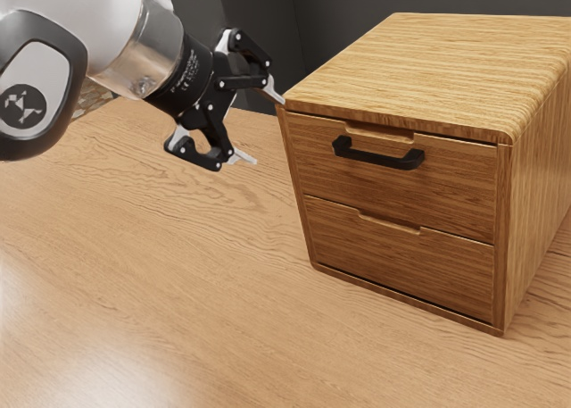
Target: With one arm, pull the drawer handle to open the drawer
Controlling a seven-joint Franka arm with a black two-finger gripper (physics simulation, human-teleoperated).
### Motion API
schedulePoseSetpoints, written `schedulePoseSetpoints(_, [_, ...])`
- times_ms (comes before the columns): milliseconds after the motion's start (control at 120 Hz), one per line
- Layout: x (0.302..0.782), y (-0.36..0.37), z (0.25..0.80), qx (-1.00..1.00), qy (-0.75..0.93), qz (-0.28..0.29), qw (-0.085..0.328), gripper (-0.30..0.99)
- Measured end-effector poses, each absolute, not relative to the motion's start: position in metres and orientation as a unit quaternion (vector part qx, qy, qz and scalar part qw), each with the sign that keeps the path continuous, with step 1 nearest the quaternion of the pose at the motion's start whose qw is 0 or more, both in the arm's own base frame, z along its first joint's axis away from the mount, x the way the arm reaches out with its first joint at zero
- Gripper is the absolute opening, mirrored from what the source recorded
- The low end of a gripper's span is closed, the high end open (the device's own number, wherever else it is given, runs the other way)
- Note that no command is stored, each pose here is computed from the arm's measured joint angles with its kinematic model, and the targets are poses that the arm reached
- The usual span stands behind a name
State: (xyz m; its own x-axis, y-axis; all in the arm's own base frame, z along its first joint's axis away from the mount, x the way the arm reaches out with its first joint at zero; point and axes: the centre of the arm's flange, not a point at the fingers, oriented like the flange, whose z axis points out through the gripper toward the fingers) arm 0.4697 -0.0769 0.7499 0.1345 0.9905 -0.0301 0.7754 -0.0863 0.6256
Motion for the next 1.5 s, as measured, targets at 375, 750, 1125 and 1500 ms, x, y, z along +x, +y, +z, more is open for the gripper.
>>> schedulePoseSetpoints(375, [0.504, -0.061, 0.711, 0.702, 0.653, 0.196, 0.206, 0.44])
schedulePoseSetpoints(750, [0.532, -0.129, 0.715, 0.734, 0.617, 0.190, 0.208, 0.43])
schedulePoseSetpoints(1125, [0.571, -0.126, 0.681, 0.727, 0.635, 0.170, 0.201, 0.42])
schedulePoseSetpoints(1500, [0.578, -0.131, 0.673, 0.719, 0.641, 0.166, 0.209, 0.40])
